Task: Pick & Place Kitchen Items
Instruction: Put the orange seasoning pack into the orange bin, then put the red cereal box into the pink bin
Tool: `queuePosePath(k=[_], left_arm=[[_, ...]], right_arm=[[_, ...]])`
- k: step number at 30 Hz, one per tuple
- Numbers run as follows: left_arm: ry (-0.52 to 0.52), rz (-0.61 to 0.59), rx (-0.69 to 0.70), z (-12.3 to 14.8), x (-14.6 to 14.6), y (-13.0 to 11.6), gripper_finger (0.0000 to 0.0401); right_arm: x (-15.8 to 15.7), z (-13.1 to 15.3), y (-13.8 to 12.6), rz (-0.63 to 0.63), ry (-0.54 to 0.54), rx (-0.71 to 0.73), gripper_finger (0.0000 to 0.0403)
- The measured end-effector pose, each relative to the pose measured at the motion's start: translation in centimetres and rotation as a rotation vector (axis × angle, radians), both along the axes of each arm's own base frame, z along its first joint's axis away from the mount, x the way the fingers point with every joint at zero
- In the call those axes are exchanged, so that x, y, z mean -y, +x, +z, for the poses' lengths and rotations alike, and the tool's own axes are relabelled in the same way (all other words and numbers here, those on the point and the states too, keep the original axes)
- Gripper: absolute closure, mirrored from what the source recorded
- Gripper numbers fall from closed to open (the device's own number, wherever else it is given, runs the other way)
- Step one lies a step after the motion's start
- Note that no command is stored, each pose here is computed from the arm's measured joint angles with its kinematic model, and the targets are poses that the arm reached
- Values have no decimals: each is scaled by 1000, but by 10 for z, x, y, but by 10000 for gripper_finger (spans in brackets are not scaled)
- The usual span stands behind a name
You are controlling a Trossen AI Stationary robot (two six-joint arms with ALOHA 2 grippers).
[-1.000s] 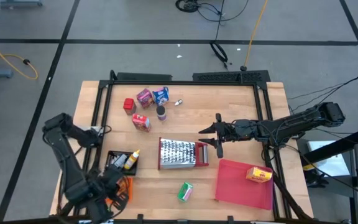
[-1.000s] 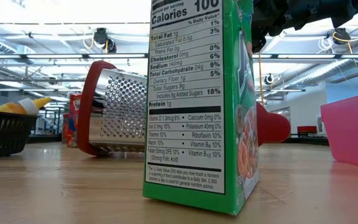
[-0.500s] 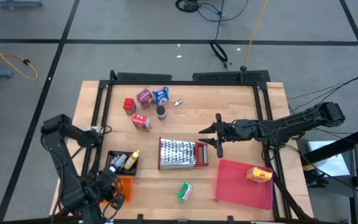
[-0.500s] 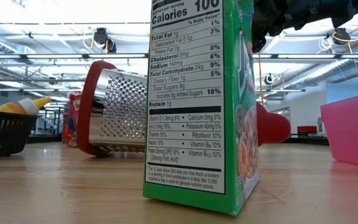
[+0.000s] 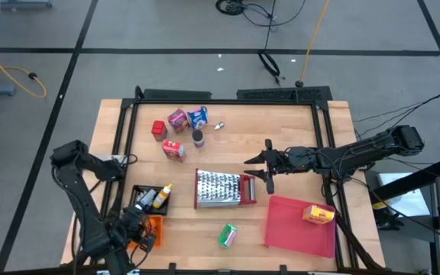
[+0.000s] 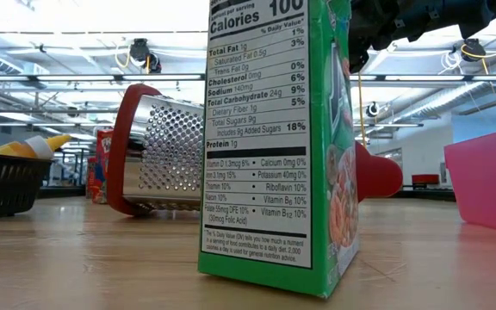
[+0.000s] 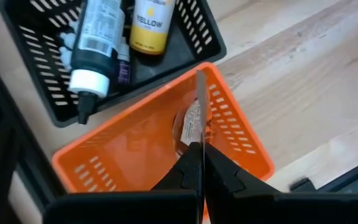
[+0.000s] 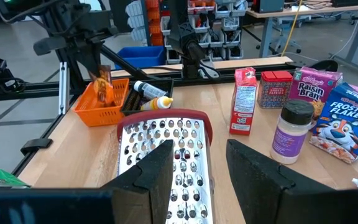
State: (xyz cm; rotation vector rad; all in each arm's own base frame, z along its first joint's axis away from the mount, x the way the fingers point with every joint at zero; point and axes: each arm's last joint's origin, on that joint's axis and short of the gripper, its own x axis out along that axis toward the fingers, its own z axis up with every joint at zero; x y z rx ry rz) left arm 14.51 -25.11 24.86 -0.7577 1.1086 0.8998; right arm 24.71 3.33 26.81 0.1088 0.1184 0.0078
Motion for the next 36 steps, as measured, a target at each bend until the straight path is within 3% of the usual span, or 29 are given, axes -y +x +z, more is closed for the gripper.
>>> queuePosePath(k=[13,27,36], left_arm=[[-2,0,19,-10,-1,2,394],[-52,-61,-32,-1,-14,17,246],[-68,-158,14,28,-40,18,206]], right_arm=[[0,0,0,0,0,0,261],[0,0,0,1,-8,-1,261],[0,-1,0,1,-10,-14,261]])
